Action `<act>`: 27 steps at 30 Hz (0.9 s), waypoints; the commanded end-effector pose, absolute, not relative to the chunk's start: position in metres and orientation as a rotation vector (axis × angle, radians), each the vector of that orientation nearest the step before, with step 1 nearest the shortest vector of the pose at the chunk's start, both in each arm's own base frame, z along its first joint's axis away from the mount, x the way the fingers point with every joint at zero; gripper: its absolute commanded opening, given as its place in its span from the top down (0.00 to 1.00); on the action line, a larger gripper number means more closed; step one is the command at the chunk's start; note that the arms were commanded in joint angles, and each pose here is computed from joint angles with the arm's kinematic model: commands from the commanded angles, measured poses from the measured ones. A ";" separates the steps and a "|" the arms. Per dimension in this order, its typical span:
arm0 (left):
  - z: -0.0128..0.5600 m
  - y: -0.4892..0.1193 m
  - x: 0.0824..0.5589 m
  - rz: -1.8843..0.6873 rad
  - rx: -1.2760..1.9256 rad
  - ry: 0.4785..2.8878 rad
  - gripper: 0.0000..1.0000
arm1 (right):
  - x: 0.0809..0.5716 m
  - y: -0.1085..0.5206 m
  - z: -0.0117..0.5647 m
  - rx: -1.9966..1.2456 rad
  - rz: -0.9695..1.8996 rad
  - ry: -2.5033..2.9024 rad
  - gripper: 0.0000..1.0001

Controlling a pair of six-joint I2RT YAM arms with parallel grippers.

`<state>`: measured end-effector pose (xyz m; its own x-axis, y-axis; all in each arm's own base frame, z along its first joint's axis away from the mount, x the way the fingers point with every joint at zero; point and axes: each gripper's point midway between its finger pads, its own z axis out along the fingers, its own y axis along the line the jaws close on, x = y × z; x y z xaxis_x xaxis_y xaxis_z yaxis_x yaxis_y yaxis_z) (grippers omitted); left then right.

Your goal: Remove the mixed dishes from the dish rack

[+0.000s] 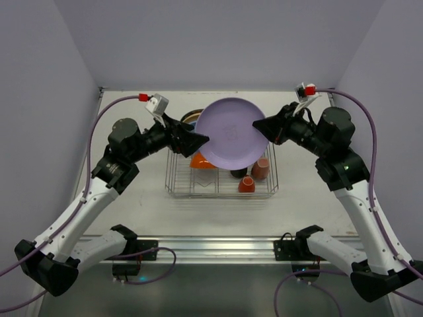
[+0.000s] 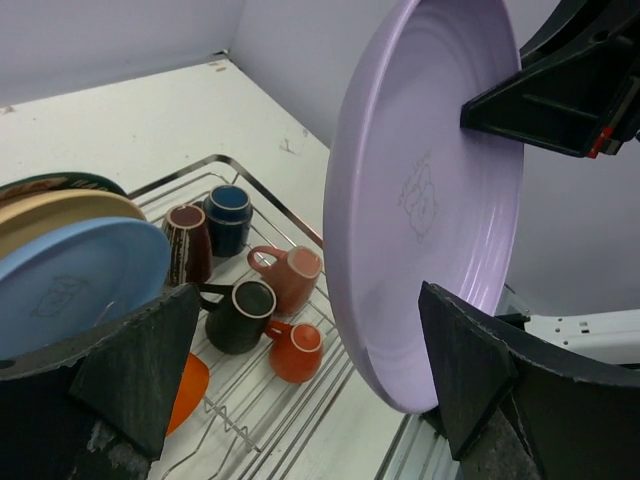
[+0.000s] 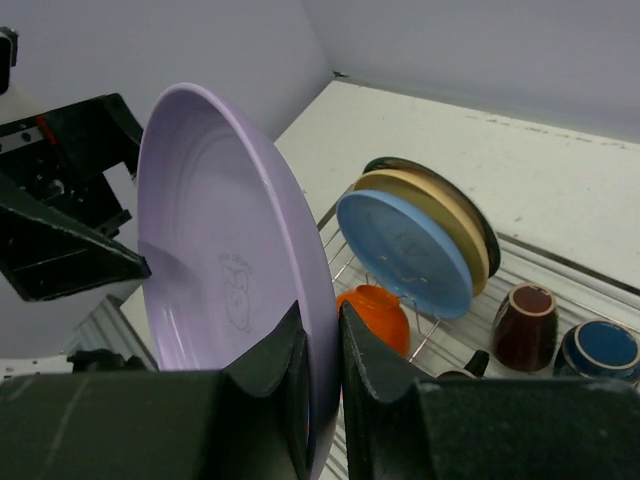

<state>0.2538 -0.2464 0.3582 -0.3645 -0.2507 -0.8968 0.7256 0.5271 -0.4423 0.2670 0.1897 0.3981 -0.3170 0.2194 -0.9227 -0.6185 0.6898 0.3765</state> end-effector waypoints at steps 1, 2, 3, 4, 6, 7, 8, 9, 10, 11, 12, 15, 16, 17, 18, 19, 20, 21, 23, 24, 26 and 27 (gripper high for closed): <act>0.399 -0.256 0.242 -1.186 0.475 1.525 0.07 | 0.250 0.201 0.413 -0.364 1.002 1.651 1.00; 0.399 -0.257 0.242 -1.193 0.478 1.524 0.10 | 0.251 0.201 0.412 -0.364 1.005 1.653 1.00; 0.398 -0.260 0.243 -1.203 0.484 1.525 0.12 | 0.250 0.202 0.413 -0.367 1.012 1.646 1.00; 0.401 -0.260 0.242 -1.213 0.488 1.518 0.21 | 0.249 0.203 0.413 -0.374 1.023 1.643 1.00; 0.401 -0.263 0.241 -1.230 0.502 1.511 0.32 | 0.249 0.205 0.412 -0.375 1.038 1.636 1.00; 0.401 -0.263 0.240 -1.234 0.505 1.511 0.50 | 0.250 0.206 0.412 -0.376 1.044 1.635 1.00; 0.401 -0.263 0.240 -1.233 0.504 1.511 0.59 | 0.250 0.206 0.410 -0.370 1.045 1.638 1.00; 0.401 -0.263 0.240 -1.231 0.504 1.511 0.67 | 0.252 0.206 0.410 -0.370 1.046 1.634 1.00; 0.400 -0.263 0.241 -1.228 0.504 1.511 0.89 | 0.252 0.206 0.409 -0.369 1.049 1.636 1.00; 0.400 -0.262 0.242 -1.220 0.497 1.513 0.98 | 0.254 0.207 0.408 -0.363 1.052 1.638 1.00; 0.399 -0.262 0.243 -1.213 0.490 1.522 1.00 | 0.255 0.207 0.408 -0.363 1.051 1.635 1.00; 0.399 -0.254 0.249 -1.165 0.430 1.534 1.00 | 0.262 0.204 0.404 -0.312 1.030 1.640 0.64; 0.400 -0.250 0.254 -1.140 0.400 1.539 1.00 | 0.263 0.201 0.400 -0.290 1.020 1.645 0.46; 0.394 -0.241 0.265 -1.074 0.319 1.581 1.00 | 0.270 0.194 0.399 -0.232 0.979 1.646 0.18; 0.396 -0.235 0.271 -1.034 0.269 1.602 1.00 | 0.273 0.190 0.398 -0.203 0.957 1.644 0.01; 0.396 -0.227 0.279 -0.984 0.207 1.619 1.00 | 0.276 0.185 0.394 -0.170 0.929 1.650 0.01; 0.392 -0.210 0.299 -0.872 0.082 1.646 1.00 | 0.276 0.178 0.394 -0.143 0.894 1.642 0.01; 0.380 -0.199 0.305 -0.801 0.016 1.710 1.00 | 0.283 0.166 0.394 -0.078 0.829 1.633 0.01; 0.374 -0.168 0.332 -0.640 -0.153 1.760 1.00 | 0.284 0.149 0.388 -0.019 0.743 1.628 0.01; 0.374 -0.138 0.350 -0.588 -0.250 1.754 1.00 | 0.289 0.136 0.386 0.042 0.676 1.622 0.01; 0.358 -0.116 0.374 -0.627 -0.316 1.819 1.00 | 0.290 0.126 0.378 0.061 0.624 1.622 0.01; 0.353 -0.071 0.390 -0.597 -0.461 1.801 1.00 | 0.288 0.123 0.379 0.067 0.614 1.614 0.01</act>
<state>0.3504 -0.1574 0.3732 -0.3295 -0.4373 -0.8368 0.2786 0.8017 -0.5288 0.2798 0.1531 0.3691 -0.2722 0.3671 -0.8895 -0.4189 0.7870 0.4530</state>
